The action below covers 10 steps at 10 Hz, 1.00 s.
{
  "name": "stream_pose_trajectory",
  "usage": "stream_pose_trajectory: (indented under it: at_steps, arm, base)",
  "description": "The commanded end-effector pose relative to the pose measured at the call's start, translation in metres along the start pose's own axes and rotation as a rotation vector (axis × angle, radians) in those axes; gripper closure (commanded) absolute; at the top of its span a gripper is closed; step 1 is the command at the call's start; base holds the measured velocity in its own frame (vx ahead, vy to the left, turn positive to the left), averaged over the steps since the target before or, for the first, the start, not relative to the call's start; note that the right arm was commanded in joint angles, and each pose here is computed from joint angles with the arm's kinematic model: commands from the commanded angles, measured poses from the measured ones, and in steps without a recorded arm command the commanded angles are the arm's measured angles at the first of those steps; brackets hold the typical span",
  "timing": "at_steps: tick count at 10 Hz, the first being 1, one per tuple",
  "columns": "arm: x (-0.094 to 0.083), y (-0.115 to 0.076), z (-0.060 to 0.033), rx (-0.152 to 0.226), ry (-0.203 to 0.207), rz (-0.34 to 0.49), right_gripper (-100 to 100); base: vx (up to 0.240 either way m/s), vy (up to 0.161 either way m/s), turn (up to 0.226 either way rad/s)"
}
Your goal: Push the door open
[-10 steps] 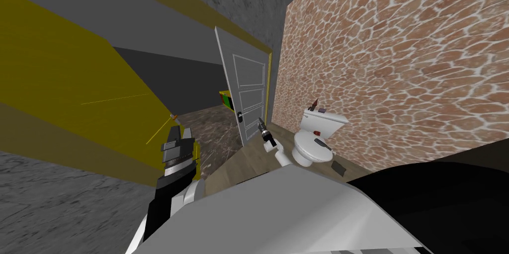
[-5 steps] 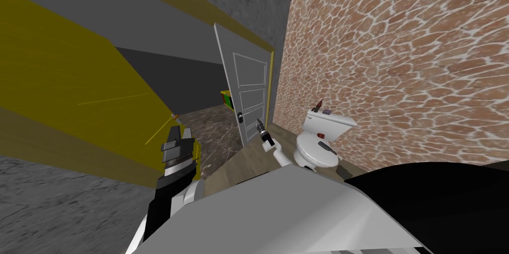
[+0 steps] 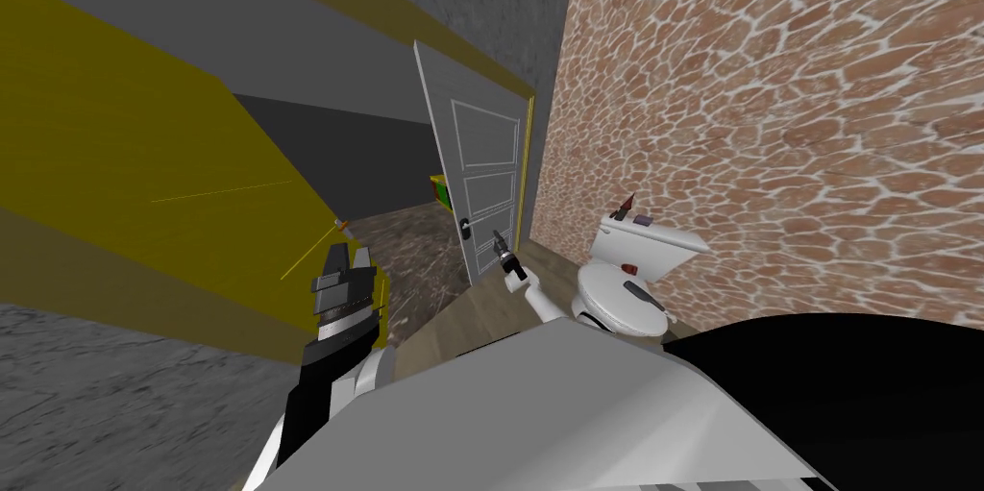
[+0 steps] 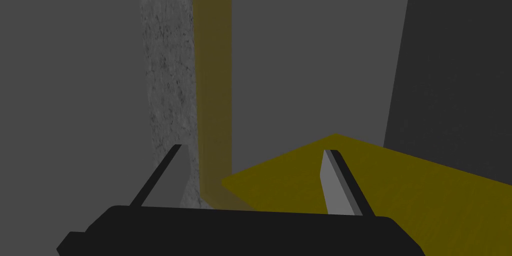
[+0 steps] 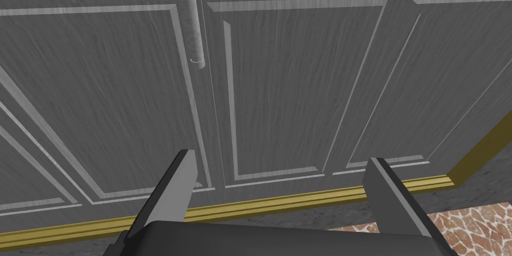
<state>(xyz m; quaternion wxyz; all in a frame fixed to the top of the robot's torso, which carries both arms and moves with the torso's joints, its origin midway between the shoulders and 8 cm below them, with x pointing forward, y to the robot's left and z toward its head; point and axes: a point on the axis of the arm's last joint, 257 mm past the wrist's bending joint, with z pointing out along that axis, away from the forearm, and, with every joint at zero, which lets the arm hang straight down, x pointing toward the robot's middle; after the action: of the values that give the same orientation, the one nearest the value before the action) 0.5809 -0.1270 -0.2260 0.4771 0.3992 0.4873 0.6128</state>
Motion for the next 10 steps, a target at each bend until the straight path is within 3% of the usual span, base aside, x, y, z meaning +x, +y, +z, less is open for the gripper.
stream_pose_trajectory:
  at_steps: [1,10]
  arm:
    - [0.005,-0.008,0.0026,0.019,0.009,0.000,-100]
    - [0.038,-0.045,0.0184,0.116,0.068,-0.003,-100]
  base:
    - [0.052,-0.040,0.041]
    - [0.070,-0.051,0.064]
